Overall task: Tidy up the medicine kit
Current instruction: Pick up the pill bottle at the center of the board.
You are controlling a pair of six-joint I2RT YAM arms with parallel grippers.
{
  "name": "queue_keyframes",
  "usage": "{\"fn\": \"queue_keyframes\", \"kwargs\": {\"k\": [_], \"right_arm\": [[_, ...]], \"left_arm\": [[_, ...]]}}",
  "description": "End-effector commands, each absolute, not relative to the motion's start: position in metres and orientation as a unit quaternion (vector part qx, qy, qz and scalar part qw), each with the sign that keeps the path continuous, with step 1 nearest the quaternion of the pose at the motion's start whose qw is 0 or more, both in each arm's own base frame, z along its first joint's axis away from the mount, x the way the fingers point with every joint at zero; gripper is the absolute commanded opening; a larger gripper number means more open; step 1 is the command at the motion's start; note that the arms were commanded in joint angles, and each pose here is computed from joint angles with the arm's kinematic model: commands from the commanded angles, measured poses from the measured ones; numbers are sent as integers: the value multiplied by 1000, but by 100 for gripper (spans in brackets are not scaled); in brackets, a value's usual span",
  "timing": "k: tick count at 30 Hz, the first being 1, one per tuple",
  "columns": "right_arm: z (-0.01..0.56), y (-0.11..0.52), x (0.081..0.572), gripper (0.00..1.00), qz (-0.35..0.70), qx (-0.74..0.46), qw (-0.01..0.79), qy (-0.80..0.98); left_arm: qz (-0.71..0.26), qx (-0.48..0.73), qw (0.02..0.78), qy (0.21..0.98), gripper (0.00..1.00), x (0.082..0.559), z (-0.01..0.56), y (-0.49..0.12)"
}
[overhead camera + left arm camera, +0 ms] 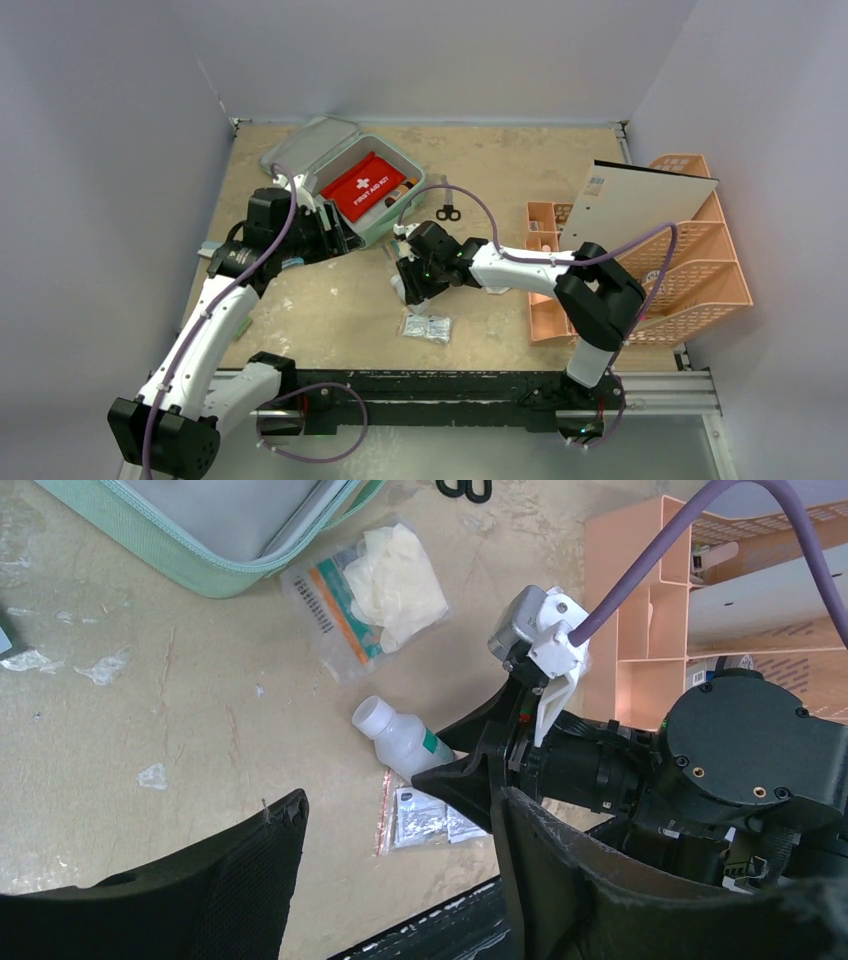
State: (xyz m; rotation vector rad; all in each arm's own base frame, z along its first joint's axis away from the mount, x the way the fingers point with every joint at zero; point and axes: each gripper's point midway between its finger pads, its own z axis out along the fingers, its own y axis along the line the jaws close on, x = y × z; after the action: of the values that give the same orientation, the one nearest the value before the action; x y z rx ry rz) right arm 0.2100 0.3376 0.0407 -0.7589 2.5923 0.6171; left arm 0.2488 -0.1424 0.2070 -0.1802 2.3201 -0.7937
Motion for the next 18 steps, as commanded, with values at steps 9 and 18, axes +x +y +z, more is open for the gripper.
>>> {"fn": "queue_keyframes", "kwargs": {"k": [9, 18], "right_arm": [[114, 360, 213, 29, 309, -223, 247, 891], [230, 391, 230, 27, 473, -127, 362, 793]], "left_arm": [[-348, -44, 348, 869, 65, 246, 230, -156], [-454, -40, 318, 832, 72, 244, 253, -187]]}}
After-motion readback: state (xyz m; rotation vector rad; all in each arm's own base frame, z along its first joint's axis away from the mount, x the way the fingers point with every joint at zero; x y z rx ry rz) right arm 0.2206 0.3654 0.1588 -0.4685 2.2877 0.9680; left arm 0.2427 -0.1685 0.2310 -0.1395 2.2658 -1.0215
